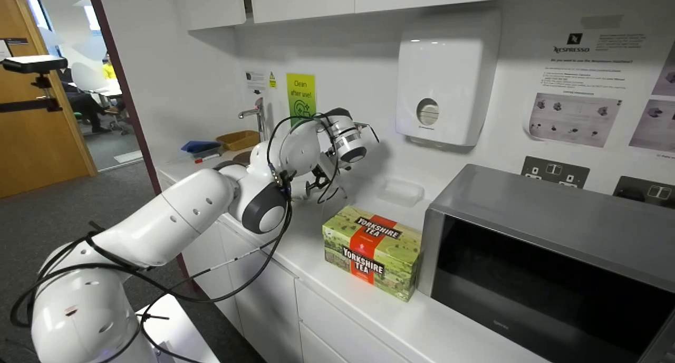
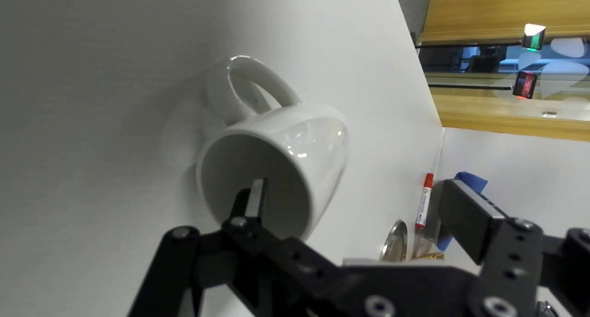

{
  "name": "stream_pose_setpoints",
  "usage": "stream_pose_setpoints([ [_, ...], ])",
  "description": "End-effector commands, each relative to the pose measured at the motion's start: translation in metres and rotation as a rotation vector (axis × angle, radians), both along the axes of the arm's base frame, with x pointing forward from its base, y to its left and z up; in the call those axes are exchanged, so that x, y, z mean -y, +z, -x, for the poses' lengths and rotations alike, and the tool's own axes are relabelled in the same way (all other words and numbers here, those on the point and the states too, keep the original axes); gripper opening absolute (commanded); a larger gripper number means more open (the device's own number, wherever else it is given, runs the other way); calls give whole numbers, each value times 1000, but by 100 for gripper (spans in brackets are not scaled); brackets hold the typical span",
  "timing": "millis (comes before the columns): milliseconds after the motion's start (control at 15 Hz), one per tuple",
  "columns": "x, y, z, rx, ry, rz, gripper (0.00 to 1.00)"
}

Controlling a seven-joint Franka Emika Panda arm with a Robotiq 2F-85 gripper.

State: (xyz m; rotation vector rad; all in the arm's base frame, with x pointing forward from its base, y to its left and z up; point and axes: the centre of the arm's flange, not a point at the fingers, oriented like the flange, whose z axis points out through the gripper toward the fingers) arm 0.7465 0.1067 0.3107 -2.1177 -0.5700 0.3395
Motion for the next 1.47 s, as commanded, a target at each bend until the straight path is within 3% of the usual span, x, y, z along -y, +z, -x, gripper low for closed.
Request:
stream_pose_setpoints([
  [0,-9,11,-31,-27,51,-53,100],
  [267,-14,11,-30,-45,55,-64,100],
  [333,-14,10,-31,-43,49,-65,75],
  [400,-14,9,-31,-51,44,-62,74],
  [1000,-9,-2,-34,-84,15,-59,5],
  [1133,-9,-2,-34,-87,12,-66,0],
  [1400,-11,4,-34,-93,-8,-74,1],
])
